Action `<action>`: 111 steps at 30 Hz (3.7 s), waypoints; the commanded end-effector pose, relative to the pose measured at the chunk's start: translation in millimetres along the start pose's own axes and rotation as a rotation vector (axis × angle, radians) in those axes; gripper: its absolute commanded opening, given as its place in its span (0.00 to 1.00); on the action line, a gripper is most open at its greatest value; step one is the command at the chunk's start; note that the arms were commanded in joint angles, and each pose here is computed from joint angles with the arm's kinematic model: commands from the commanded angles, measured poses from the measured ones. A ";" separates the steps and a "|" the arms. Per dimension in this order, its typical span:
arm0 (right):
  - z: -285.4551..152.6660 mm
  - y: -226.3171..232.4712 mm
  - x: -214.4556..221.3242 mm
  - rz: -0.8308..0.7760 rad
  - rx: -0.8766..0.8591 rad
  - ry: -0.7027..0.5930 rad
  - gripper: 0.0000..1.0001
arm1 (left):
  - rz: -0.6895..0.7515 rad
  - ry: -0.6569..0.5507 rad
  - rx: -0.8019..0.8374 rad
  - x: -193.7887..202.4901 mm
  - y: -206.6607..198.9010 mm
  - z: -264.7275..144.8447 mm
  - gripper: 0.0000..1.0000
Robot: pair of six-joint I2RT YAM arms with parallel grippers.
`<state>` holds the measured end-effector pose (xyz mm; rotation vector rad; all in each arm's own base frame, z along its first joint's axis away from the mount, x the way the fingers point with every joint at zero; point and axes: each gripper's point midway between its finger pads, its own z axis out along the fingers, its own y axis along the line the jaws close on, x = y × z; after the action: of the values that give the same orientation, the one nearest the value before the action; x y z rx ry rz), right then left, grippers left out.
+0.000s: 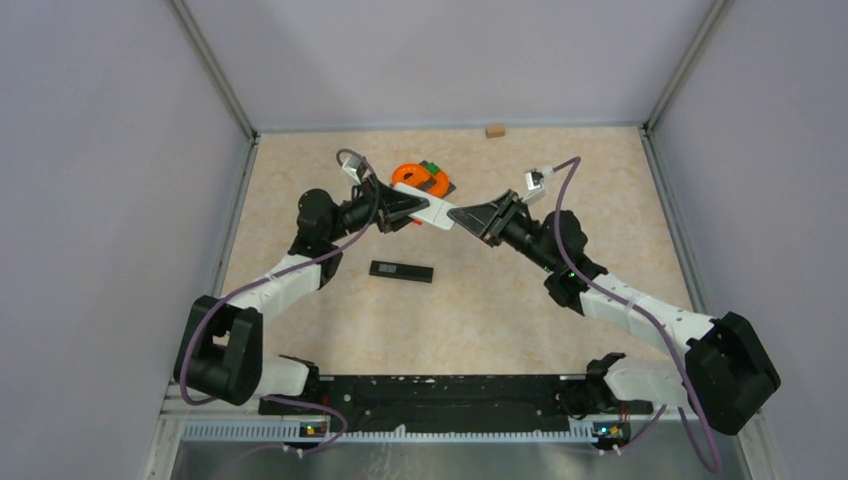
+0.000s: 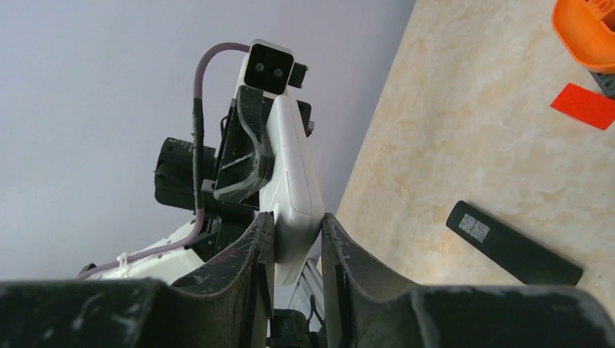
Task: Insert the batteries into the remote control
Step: Load the battery cover into the remote control, then place the remote control at the center of the board.
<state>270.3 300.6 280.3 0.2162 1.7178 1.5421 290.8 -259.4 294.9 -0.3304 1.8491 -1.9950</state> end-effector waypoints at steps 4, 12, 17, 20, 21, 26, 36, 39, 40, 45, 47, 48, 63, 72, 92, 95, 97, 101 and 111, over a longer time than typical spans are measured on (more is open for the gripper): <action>6.6 -21.7 25.6 -0.070 0.016 0.112 0.13 | 0.123 0.110 0.180 29.4 -58.6 3.7 0.00; 26.1 -20.9 29.8 -0.059 0.012 0.142 0.11 | 0.263 0.269 0.136 77.3 -44.7 26.7 0.00; 35.7 -12.5 27.1 -0.106 -0.012 0.150 0.11 | 0.263 0.367 0.123 100.0 -35.0 31.3 0.00; 36.7 -12.5 24.8 -0.139 -0.008 0.148 0.12 | 0.269 0.373 0.131 99.4 -35.2 30.3 0.00; 35.6 -13.1 22.9 -0.156 0.000 0.144 0.12 | 0.279 0.359 0.120 95.4 -34.1 30.3 0.00; 19.0 -16.1 15.0 -0.246 0.028 0.126 0.16 | 0.365 0.271 0.054 66.7 -27.5 28.5 0.00; -26.9 19.3 16.6 -0.402 -0.061 0.183 0.89 | 0.429 0.205 0.034 22.5 -26.8 7.1 0.00; -28.8 9.4 20.0 -0.361 -0.039 0.176 0.89 | 0.443 0.206 0.049 24.0 -31.9 5.9 0.00; -28.9 7.0 19.9 -0.339 -0.035 0.163 0.89 | 0.449 0.205 0.053 23.9 -33.6 5.5 0.00; -31.5 5.3 13.3 -0.229 -0.066 0.059 0.70 | 0.466 0.202 0.078 27.0 -40.8 2.7 0.00; -31.4 7.6 11.8 -0.214 -0.083 0.042 0.54 | 0.473 0.207 0.091 28.8 -43.9 1.8 0.00; -31.1 9.8 10.8 -0.209 -0.094 0.034 0.50 | 0.475 0.209 0.097 29.6 -45.6 1.1 0.00; -4.1 8.9 12.5 -0.143 -0.118 0.062 0.25 | 0.461 0.302 0.176 57.1 -51.5 2.5 0.00; 18.5 -19.1 8.8 -0.087 0.019 0.059 0.17 | 0.438 0.317 0.186 78.3 -44.3 14.3 0.00; -43.8 8.1 -1.3 -0.492 -0.076 0.148 0.78 | 0.499 0.264 0.063 42.5 -8.9 20.3 0.00; -47.7 3.8 -3.0 -0.553 -0.039 0.167 0.83 | 0.516 0.306 0.089 48.7 -8.8 17.8 0.00; -48.0 -1.7 -1.3 -0.602 -0.021 0.201 0.82 | 0.533 0.330 0.109 52.6 -10.8 15.6 0.00; -47.6 -5.3 5.8 -0.700 -0.044 0.282 0.75 | 0.587 0.371 0.174 62.5 -21.9 8.4 0.00; -29.6 6.3 24.3 -0.727 -0.201 0.443 0.51 | 0.650 0.438 0.238 79.7 -34.8 -2.0 0.00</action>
<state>226.8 284.7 260.5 -0.7265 1.7383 1.2166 235.0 -294.4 288.4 0.5648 1.7836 -1.8709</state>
